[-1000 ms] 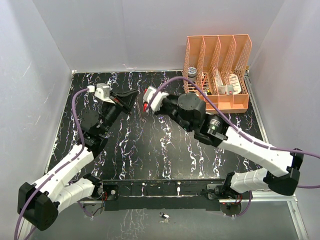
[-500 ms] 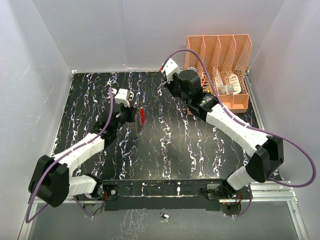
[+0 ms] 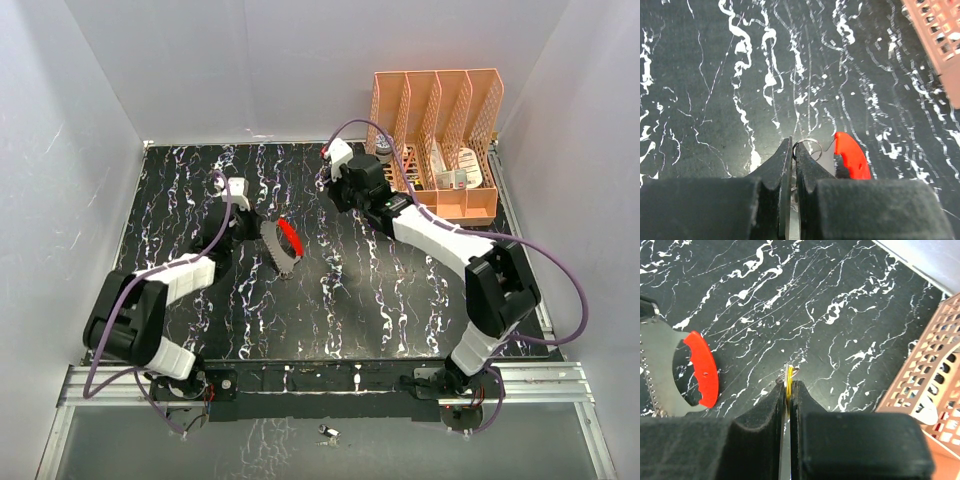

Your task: Remove the keys from the keyring

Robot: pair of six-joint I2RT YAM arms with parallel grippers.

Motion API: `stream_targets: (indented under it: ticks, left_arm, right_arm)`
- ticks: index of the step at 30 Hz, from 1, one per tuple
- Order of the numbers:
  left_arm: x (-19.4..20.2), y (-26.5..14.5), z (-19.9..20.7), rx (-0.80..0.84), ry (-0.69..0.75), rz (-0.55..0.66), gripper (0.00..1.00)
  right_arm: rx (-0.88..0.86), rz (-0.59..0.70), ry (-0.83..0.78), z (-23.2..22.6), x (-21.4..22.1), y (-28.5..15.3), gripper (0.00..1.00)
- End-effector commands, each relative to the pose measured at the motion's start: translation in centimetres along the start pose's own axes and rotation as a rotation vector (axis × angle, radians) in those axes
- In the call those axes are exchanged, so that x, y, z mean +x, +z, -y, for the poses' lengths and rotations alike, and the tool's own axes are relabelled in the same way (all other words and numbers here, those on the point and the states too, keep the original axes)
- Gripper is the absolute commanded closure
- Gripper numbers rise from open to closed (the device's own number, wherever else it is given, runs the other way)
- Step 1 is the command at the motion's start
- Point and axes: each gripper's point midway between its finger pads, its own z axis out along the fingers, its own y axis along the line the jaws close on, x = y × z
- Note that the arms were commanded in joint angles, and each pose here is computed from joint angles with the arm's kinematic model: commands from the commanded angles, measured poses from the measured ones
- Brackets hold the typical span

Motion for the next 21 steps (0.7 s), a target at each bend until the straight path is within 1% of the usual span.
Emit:
stream_targets:
  ticks: [1, 5, 9, 13, 21]
  left_arm:
    - [-0.9, 2.0, -1.2, 0.013, -0.023, 0.047, 1.0]
    - [-0.3, 4.0, -2.7, 0.006, -0.041, 0.04, 1.0]
    - [1.3, 5.8, -4.1, 0.006, -0.068, 0.011, 1.0]
    - [1.8, 7.0, -4.6, 0.029, -0.125, 0.027, 1.0]
    - [2.6, 9.1, -5.6, 0.001, -0.137, -0.022, 1.0]
  right_arm:
    - [-0.028, 0.096, 0.056, -0.2, -1.8, 1.2, 1.0]
    - [-0.053, 0.055, 0.074, -0.7, 0.6, 2.9, 1.0]
    - [-0.062, 0.01, 0.087, -0.9, 2.9, 4.6, 1.0]
    - [-0.074, -0.031, 0.114, -1.1, 4.9, 5.7, 1.0]
    - [-0.076, -0.077, 0.175, -0.2, 7.7, 6.9, 1.0]
